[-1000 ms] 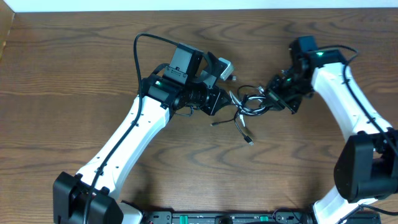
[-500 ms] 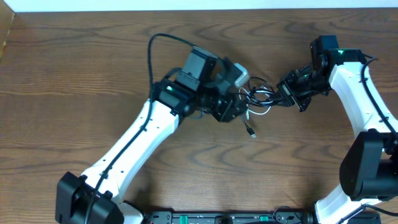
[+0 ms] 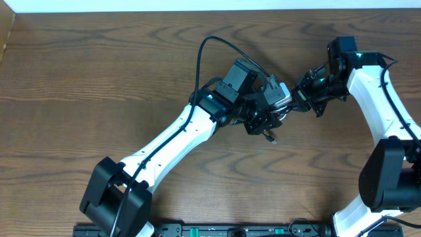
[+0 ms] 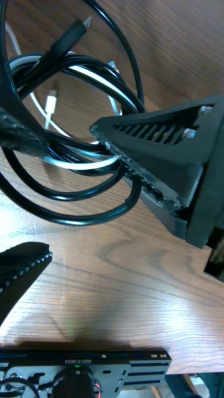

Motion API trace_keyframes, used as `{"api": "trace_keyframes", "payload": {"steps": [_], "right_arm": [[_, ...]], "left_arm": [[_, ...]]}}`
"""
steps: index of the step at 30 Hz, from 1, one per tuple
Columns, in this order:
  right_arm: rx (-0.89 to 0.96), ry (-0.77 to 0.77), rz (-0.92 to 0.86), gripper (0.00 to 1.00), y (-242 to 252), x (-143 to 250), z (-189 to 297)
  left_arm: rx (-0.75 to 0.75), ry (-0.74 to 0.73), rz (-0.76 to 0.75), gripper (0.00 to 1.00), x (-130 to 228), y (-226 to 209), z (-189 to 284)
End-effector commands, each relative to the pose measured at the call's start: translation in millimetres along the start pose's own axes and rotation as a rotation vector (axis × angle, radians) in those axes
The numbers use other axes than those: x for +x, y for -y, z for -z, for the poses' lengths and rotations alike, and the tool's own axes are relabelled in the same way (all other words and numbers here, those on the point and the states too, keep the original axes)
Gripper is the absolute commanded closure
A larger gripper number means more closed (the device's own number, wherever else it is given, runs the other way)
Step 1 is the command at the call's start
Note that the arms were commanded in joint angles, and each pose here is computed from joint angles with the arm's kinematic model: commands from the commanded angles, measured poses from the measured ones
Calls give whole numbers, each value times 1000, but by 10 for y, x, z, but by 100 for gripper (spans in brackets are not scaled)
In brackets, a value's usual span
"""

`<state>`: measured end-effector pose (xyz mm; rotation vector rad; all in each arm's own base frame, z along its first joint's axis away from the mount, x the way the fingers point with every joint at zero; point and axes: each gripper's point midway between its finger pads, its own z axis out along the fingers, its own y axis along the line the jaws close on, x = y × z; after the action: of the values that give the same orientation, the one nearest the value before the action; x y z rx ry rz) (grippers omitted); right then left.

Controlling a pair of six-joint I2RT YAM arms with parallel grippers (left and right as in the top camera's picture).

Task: Untangle cables

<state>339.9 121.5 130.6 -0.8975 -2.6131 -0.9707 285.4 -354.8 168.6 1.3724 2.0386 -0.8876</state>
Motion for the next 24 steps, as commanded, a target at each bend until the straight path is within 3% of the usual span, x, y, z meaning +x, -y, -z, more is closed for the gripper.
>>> {"api": "trace_keyframes", "payload": {"steps": [1, 3, 9, 12, 18, 24], "right_arm": [[-45, -46, 35, 99, -98, 100, -19], [-49, -42, 40, 99, -108, 88, -18], [-55, -35, 41, 99, -126, 69, -18], [-58, -38, 34, 99, -131, 74, -18], [-32, -15, 62, 99, -87, 35, -21], [179, 159, 63, 99, 262, -271, 25]], "left_arm": [[-23, 0, -23, 53, -24, -67, -15], [-23, -1, -23, 55, -23, -67, -15], [-13, -33, -1, 92, 64, -42, -17], [-29, -31, 44, 93, 72, -107, 10], [-111, 153, 330, 93, -271, -516, 267], [-166, 215, 541, 92, -230, -856, 581]]}}
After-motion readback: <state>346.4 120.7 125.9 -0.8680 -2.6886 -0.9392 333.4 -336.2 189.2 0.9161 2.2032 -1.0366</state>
